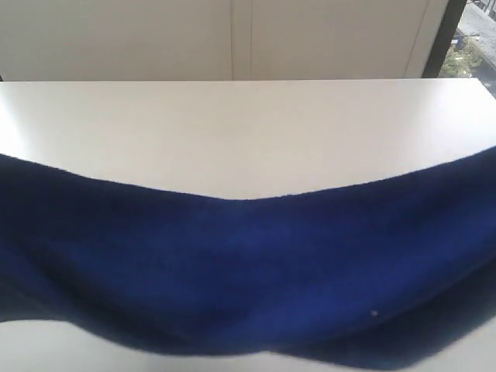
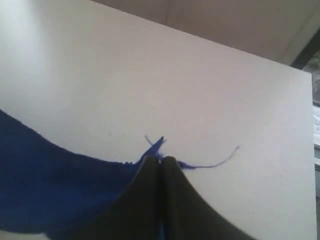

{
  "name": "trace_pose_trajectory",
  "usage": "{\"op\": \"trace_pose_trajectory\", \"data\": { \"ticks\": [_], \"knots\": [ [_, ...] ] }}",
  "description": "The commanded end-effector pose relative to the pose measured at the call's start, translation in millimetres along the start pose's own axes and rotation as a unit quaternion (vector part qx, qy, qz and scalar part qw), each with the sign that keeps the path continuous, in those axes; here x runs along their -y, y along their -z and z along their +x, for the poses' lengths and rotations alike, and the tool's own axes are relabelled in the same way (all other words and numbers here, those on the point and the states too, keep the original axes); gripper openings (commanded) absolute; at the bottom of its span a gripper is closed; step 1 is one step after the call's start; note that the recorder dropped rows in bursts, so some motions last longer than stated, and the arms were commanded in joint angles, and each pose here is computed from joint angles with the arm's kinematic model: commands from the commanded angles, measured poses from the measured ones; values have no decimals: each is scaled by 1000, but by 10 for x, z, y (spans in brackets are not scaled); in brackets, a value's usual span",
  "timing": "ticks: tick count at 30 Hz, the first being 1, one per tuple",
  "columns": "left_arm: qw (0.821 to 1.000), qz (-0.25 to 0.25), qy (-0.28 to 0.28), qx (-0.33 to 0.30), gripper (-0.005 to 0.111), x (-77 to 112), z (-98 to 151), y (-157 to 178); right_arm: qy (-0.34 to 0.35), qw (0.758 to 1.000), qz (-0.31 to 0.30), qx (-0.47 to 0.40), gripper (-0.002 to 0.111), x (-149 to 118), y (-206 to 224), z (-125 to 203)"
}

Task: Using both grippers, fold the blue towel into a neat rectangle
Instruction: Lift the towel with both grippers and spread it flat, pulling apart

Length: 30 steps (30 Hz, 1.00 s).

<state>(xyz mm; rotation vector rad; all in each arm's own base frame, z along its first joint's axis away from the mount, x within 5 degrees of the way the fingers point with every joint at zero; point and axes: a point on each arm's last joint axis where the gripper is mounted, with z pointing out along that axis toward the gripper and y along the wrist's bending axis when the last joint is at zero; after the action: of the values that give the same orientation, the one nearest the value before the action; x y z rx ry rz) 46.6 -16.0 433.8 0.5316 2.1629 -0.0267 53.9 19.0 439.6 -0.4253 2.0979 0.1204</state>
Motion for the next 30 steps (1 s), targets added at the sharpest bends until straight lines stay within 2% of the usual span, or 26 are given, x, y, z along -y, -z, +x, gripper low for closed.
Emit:
{"op": "trace_pose_trajectory", "data": {
  "ticks": [1,6,10,16,18,20,24,30],
  "knots": [
    [999,7,34,-27,0,52,135,88,-1,1000,14,-1,0,18,17,31],
    [988,-14,70,-136,0,-65,218,-392,-18,995,36,-89,0,117,-475,97],
    [980,-25,103,-170,0,-146,305,-1073,-33,987,64,-143,0,224,-1163,210],
    [979,-40,133,-146,0,-219,523,-2200,-35,979,103,-174,0,361,-2227,471],
    [983,-42,135,-119,0,-238,564,-2509,-28,974,125,-185,0,426,-2553,555],
    [986,-45,134,-91,0,-262,561,-2741,-41,973,138,-179,0,477,-2808,616],
    [990,-52,128,-31,0,-303,544,-3112,-50,975,122,-177,0,522,-3259,754],
    [989,-61,134,-11,0,-375,669,-3496,-56,976,104,-182,0,625,-3713,866]
  ]
}}
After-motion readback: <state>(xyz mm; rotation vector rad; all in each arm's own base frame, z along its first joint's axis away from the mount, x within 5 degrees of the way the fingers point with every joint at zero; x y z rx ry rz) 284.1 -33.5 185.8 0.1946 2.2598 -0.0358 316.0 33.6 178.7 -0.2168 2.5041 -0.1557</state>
